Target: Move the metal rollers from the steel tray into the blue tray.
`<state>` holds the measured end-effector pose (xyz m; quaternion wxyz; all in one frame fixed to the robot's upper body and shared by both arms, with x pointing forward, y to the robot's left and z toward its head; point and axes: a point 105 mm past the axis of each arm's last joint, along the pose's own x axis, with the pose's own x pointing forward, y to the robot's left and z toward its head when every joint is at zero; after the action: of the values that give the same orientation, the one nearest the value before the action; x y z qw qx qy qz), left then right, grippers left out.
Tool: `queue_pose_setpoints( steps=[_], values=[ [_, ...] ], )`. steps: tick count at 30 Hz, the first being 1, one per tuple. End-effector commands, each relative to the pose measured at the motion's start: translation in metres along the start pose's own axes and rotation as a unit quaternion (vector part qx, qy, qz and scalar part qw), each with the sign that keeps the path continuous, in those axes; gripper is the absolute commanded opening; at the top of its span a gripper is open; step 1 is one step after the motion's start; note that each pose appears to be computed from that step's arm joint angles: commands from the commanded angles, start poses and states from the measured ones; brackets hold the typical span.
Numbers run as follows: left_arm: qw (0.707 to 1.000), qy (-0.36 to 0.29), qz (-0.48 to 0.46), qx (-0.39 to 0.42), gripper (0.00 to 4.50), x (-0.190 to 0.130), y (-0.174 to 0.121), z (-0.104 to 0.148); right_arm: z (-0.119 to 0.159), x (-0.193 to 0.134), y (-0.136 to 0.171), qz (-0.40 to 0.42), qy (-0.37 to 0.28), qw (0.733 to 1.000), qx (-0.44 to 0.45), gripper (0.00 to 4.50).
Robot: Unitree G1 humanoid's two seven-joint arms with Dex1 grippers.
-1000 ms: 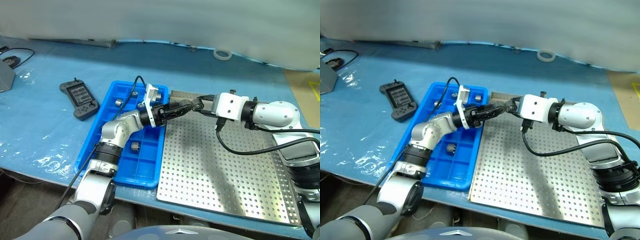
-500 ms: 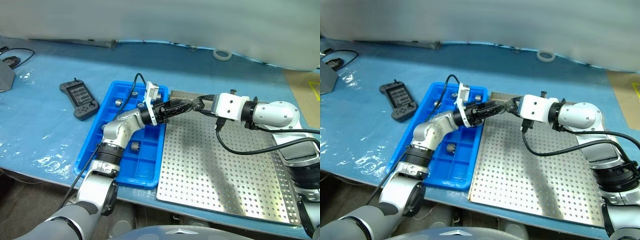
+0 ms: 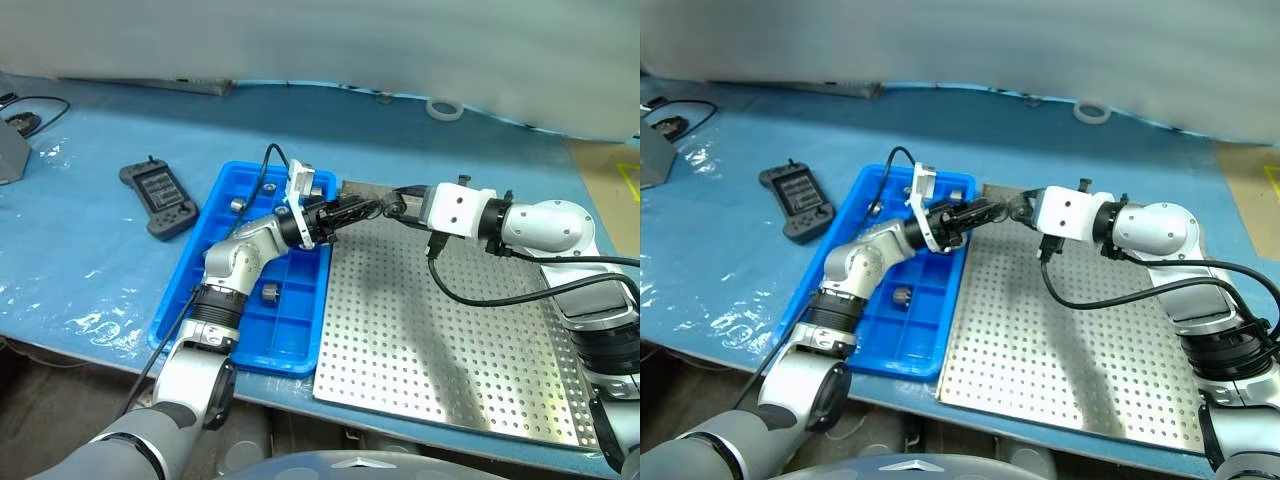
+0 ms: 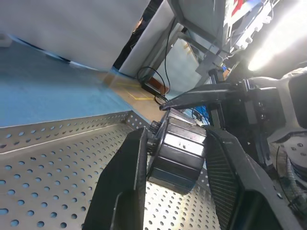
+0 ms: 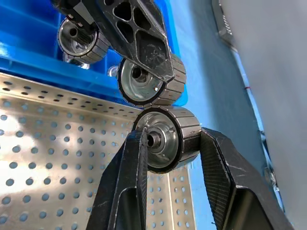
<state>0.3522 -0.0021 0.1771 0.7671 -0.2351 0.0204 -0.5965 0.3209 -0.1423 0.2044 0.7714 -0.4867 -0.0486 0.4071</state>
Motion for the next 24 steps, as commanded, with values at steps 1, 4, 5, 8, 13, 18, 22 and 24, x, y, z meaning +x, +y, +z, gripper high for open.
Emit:
queue_pose_setpoints(
  steps=[1, 4, 5, 8, 13, 18, 22, 24],
  values=[
    [0.996, -0.058, 0.057, 0.035, 1.37, -0.025, 0.018, 0.043, 0.007, -0.004, -0.004, -0.005, -0.01, 1.0, -0.023, 1.22],
    [0.992, -0.061, 0.097, 0.062, 1.37, -0.05, 0.03, 0.056, 0.005, -0.004, -0.003, -0.005, -0.008, 1.0, -0.023, 1.22],
    [0.989, -0.056, 0.114, 0.077, 1.37, -0.061, 0.036, 0.06, 0.004, -0.003, -0.003, -0.005, -0.008, 1.0, -0.023, 1.22],
    [0.982, -0.062, 0.157, 0.084, 1.37, -0.095, 0.047, 0.075, 0.003, -0.002, -0.001, -0.001, -0.007, 1.0, -0.025, 1.22],
    [0.987, -0.011, 0.139, 0.076, 1.37, -0.136, 0.016, 0.07, -0.001, -0.002, 0.001, 0.007, -0.006, 1.0, -0.022, 1.22],
    [0.989, 0.113, 0.058, 0.08, 1.37, -0.154, -0.053, 0.029, -0.005, 0.001, 0.004, 0.02, -0.009, 1.0, -0.021, 1.22],
    [0.973, 0.198, 0.085, 0.084, 1.37, -0.185, -0.064, 0.003, -0.009, 0.01, 0.007, 0.033, -0.013, 0.999, -0.026, 1.22],
    [0.968, 0.203, 0.12, 0.081, 1.37, -0.201, -0.056, 0.003, -0.007, 0.014, 0.008, 0.037, -0.022, 0.999, -0.024, 1.22]
  ],
)
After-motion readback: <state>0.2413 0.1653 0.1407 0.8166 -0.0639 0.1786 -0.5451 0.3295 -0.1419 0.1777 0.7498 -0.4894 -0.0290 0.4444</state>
